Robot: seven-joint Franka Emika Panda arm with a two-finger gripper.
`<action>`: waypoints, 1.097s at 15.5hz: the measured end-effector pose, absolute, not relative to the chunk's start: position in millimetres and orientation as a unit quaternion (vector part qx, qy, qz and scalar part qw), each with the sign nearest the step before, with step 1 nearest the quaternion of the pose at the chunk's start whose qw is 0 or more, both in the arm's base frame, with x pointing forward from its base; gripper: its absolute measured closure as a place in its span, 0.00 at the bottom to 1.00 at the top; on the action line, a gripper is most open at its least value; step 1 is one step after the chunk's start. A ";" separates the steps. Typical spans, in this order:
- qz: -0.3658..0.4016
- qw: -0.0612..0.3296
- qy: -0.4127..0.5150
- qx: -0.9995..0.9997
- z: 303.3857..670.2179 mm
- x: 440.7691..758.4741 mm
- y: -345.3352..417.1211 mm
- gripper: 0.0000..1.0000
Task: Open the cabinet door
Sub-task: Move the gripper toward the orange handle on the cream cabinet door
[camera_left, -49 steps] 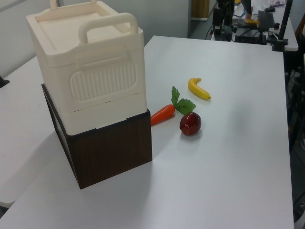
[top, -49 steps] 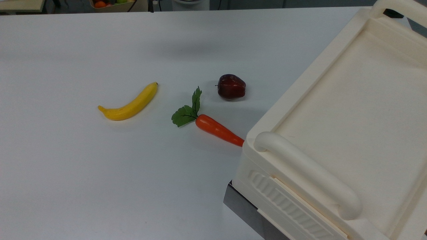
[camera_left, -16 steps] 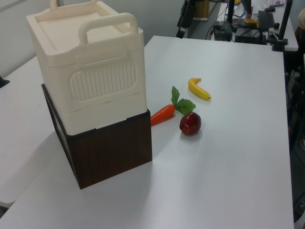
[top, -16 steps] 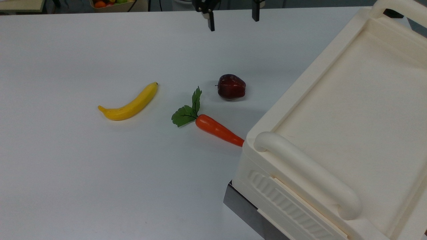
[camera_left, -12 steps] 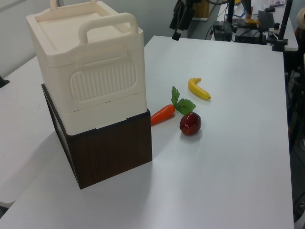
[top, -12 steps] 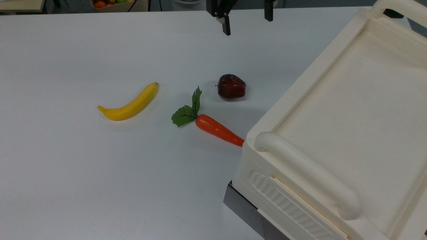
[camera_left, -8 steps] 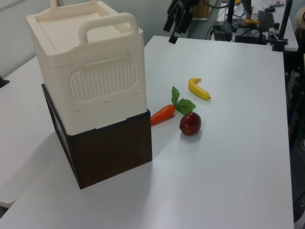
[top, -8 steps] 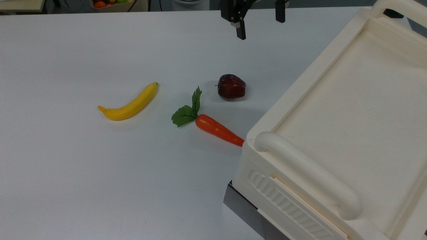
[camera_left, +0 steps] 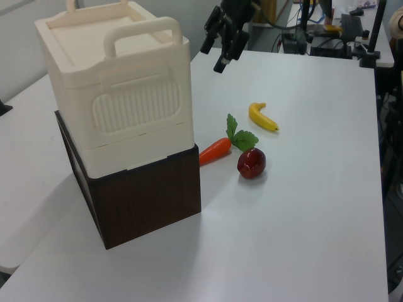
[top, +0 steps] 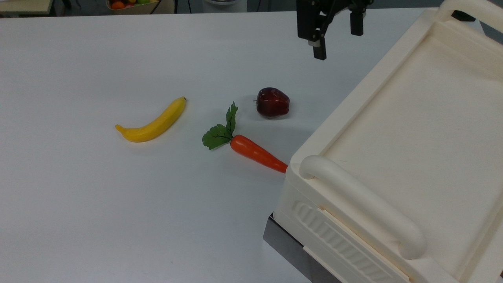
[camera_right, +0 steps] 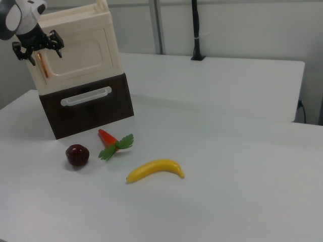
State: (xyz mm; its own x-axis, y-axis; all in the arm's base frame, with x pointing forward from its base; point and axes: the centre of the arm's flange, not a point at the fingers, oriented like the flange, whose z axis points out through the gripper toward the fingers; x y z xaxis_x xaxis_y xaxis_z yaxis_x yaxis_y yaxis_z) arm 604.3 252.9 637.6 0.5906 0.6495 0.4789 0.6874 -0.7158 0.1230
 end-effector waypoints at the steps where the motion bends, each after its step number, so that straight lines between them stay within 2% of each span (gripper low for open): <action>1: -0.257 0.039 -0.376 -0.889 636.0 604.8 256.9 0.00; 8: -0.285 0.052 -0.373 -0.881 629.2 607.4 282.2 0.00; 12: -0.298 0.063 -0.357 -0.883 626.1 613.7 294.6 0.04; 14: -0.300 0.064 -0.357 -0.882 626.8 615.7 296.0 0.12; 15: -0.300 0.064 -0.358 -0.882 626.9 615.1 297.9 0.12; 17: -0.300 0.065 -0.362 -0.880 626.9 613.1 302.5 0.26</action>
